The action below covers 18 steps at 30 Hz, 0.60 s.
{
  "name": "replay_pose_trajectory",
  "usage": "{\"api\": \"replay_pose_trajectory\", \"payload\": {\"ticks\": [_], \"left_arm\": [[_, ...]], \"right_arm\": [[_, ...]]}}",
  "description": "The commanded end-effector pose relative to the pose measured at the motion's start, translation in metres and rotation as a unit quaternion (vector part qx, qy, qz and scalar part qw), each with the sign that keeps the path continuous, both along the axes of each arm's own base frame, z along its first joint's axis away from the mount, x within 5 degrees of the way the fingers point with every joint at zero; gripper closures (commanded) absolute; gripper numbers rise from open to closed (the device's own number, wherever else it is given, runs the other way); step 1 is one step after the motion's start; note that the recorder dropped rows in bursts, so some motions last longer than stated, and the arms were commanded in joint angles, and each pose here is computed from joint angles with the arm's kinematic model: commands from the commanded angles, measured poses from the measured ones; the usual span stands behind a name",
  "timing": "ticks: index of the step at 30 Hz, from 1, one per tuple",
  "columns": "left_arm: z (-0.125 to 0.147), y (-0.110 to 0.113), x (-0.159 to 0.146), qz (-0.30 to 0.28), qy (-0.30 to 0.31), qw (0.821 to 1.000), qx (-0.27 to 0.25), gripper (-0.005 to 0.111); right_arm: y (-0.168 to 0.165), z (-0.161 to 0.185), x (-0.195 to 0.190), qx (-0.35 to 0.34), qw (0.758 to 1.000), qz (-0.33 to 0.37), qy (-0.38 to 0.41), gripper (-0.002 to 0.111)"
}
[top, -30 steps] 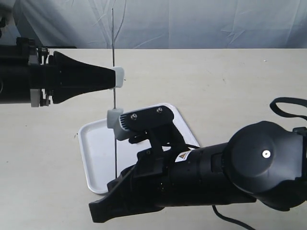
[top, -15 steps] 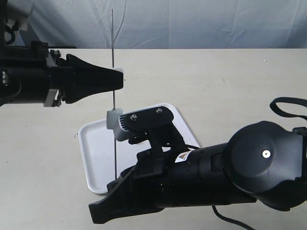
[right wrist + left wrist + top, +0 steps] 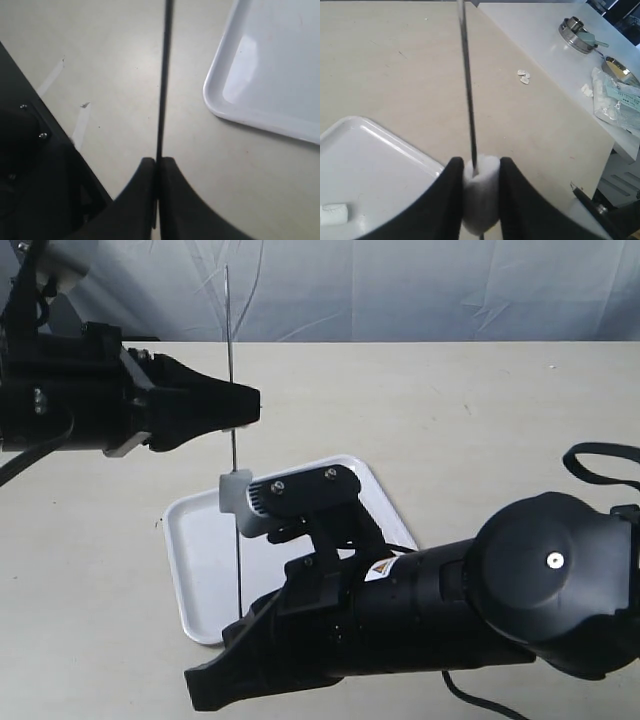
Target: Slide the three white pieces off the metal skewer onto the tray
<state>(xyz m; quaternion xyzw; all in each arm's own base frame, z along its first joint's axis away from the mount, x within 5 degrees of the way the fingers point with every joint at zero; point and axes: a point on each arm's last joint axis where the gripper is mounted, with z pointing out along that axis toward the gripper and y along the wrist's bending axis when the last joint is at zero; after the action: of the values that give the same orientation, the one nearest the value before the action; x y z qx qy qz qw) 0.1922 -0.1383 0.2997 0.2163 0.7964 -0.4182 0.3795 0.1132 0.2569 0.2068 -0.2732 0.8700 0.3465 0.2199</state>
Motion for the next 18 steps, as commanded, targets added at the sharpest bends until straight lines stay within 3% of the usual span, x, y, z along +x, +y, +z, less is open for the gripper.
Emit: {"api": "replay_pose_trajectory", "payload": {"ticks": [1, 5, 18], "left_arm": [[0.001, -0.001, 0.000, -0.005, 0.001, 1.000, 0.000, 0.099], [0.004, -0.002, 0.000, -0.007, 0.001, 1.000, -0.008, 0.107], [0.035, -0.005, 0.008, -0.004, -0.047, 0.999, -0.028, 0.107]], "right_arm": [[0.000, 0.001, 0.000, 0.000, 1.000, 0.005, -0.003, 0.109], [0.000, 0.001, 0.000, 0.000, 1.000, 0.007, -0.002, 0.109], [0.007, -0.028, -0.005, -0.044, 0.997, 0.035, 0.048, 0.109]]}}
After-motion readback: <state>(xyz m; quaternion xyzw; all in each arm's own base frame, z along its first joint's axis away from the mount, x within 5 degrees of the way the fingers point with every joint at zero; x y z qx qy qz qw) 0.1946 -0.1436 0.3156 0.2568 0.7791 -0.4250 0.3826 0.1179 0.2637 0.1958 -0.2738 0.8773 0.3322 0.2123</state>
